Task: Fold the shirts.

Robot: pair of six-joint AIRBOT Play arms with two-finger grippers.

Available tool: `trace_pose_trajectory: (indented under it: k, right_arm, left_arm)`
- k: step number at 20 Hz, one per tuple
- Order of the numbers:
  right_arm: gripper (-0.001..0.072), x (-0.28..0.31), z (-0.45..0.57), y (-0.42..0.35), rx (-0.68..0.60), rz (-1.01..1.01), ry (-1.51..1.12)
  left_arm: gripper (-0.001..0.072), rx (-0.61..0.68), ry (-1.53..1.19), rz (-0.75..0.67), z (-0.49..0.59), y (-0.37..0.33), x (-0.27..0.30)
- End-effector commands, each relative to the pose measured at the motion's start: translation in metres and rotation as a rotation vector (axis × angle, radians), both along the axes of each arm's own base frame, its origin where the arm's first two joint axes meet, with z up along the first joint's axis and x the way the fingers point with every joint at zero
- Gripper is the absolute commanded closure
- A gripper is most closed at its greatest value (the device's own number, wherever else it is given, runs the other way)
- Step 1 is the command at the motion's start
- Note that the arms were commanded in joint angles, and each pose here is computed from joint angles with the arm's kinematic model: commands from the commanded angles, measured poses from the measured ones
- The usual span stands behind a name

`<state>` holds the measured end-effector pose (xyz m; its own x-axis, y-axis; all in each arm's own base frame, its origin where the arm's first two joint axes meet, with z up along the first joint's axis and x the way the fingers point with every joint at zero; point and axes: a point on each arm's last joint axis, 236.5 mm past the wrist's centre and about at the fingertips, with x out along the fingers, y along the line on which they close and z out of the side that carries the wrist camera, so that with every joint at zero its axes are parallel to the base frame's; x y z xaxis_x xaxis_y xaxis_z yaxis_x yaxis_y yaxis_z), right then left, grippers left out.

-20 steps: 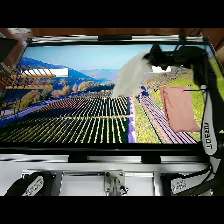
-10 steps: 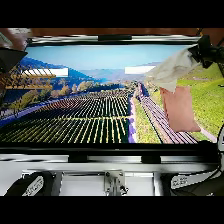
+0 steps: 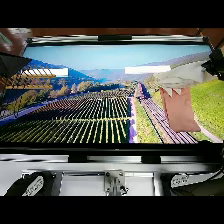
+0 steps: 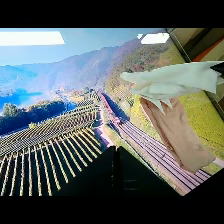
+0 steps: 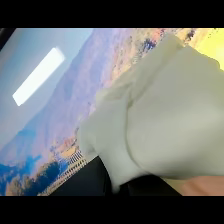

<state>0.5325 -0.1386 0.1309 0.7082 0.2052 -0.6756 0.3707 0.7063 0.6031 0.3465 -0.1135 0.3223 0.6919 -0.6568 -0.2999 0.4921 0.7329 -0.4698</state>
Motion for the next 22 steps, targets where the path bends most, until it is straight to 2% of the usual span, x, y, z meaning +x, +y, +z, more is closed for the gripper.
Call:
trace_pose_trajectory:
  k: [1, 5, 11, 17, 22]
  right_arm:
    - [0.067, -0.012, 0.017, 0.001, -0.027, 0.004, -0.002]
    - [0.067, -0.048, 0.01, 0.01, -0.046, 0.047, 0.133]
    - [0.067, -0.143, -0.073, 0.015, -0.095, 0.101, 0.635]
    - [0.0669, -0.186, -0.124, 0.04, -0.075, 0.141, 0.846]
    - [0.067, -0.201, -0.127, 0.031, -0.096, 0.103, 0.914]
  left_arm:
    - [0.0679, 0.001, 0.001, -0.003, 0.0, -0.001, -0.001]
    - [0.0679, 0.002, 0.002, -0.004, 0.0, -0.001, -0.001]
    - [0.0678, 0.007, 0.004, -0.011, -0.002, -0.001, -0.002]
    - [0.0679, 0.007, 0.004, -0.01, -0.001, -0.001, -0.002]
    - [0.0679, 0.008, 0.002, -0.011, -0.001, -0.001, -0.002]
